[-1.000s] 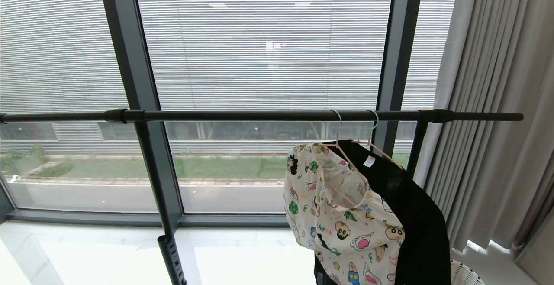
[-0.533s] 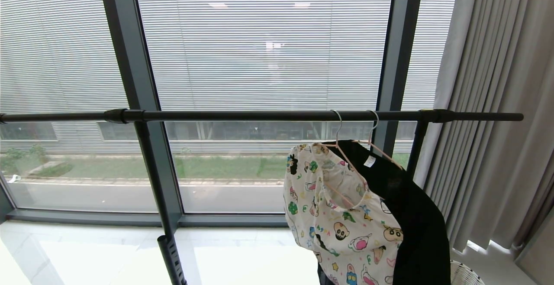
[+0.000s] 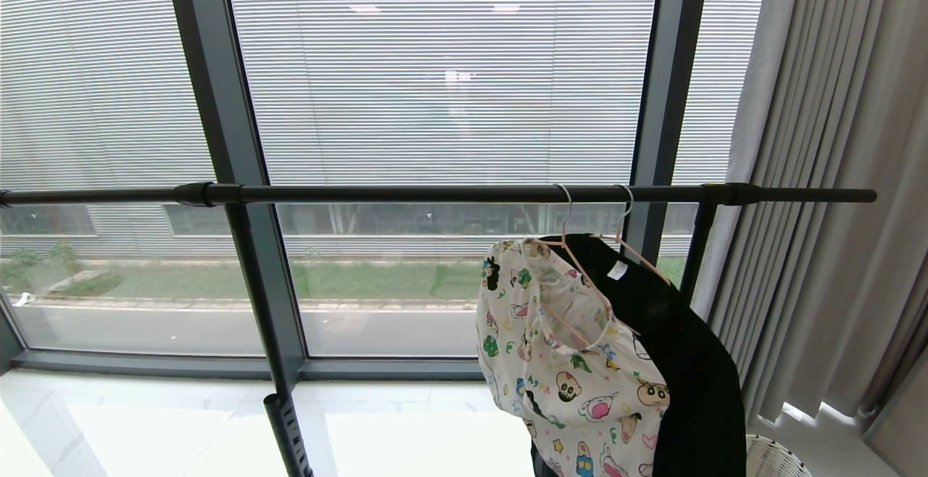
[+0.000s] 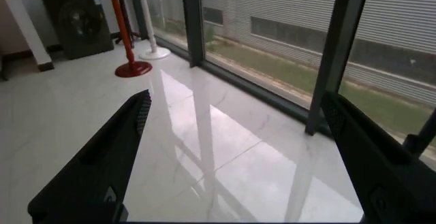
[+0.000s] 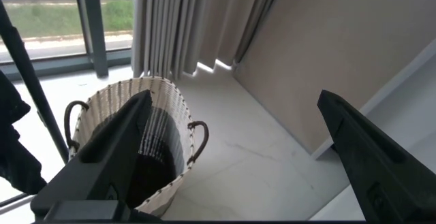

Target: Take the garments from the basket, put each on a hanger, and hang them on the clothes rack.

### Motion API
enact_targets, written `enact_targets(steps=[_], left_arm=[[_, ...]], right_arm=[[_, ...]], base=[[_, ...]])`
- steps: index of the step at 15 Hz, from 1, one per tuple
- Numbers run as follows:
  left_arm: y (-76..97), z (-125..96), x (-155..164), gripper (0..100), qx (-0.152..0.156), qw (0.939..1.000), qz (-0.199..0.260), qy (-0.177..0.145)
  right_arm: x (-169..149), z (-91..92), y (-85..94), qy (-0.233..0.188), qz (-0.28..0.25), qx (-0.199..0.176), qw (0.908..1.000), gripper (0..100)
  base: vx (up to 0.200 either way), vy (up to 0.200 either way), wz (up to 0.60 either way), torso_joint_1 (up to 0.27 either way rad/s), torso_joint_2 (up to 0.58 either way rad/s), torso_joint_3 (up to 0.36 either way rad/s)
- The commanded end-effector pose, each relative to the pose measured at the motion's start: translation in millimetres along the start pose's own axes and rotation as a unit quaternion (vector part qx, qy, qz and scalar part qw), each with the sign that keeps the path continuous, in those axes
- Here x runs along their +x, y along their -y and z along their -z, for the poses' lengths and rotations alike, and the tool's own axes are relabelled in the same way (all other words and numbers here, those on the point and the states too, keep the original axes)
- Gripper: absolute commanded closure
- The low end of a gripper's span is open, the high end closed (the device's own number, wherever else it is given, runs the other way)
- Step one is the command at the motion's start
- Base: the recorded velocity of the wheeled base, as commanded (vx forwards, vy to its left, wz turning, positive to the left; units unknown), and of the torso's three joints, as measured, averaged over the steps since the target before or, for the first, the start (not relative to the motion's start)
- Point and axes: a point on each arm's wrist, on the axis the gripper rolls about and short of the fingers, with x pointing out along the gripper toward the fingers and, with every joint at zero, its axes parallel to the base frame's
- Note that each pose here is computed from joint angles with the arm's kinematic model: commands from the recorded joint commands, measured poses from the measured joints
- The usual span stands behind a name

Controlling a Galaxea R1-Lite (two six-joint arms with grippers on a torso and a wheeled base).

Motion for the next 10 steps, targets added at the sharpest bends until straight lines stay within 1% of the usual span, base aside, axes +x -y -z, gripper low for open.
enact_targets(steps=[1,2,3,4,5,6,7,8,10], left_arm=[[-0.7,1,-3,0,-0.023,0.9995,0.017,0.015],[1.7,0,-3,0,-0.025,0.9968,0.072,0.025],[4.3,-1,-4,0,-0.029,0.9898,0.135,0.036],[7.2,0,-4,0,-0.045,0.9783,0.199,0.037],[9.8,1,-6,0,-0.052,0.9638,0.259,0.036],[11.3,1,-7,0,-0.052,0.9526,0.297,0.039],[14.1,0,-9,0,-0.053,0.9259,0.371,0.045],[15.1,0,-10,0,-0.064,0.9129,0.401,0.042],[15.2,1,-10,0,-0.083,0.9108,0.403,0.032]], right_arm=[[0,-0.1,0.0,0.0,-0.002,-0.001,1.0,0],[0,-0.1,-0.2,0.001,-0.004,-0.001,1.0,0],[0,-0.1,-0.2,0.001,-0.004,-0.001,1.0,0],[0,-0.1,-0.2,0.001,-0.005,0.0,1.0,0],[0,-0.1,-0.2,0.001,-0.005,0.0,1.0,0],[0,-0.1,-0.2,0.001,-0.005,-0.001,1.0,0],[0,-0.2,-0.4,0.001,-0.01,-0.002,0.9999,0],[0,-0.2,-0.5,0.002,-0.011,-0.002,0.9999,0],[0,-0.2,-0.5,0.002,-0.011,-0.002,0.9999,0]], base=[[0.0,0.0,0.0,0.0,0.0,0.0],[0.0,0.0,0.0,0.0,0.0,0.0],[0.0,0.0,0.0,0.0,0.0,0.0],[0.0,0.0,0.0,0.0,0.0,0.0],[0.0,0.0,0.0,0.0,0.0,0.0],[0.0,0.0,0.0,0.0,0.0,0.0],[0.0,0.0,0.0,0.0,0.0,0.0],[0.0,0.0,0.0,0.0,0.0,0.0],[0.0,0.0,0.0,0.0,0.0,0.0]])
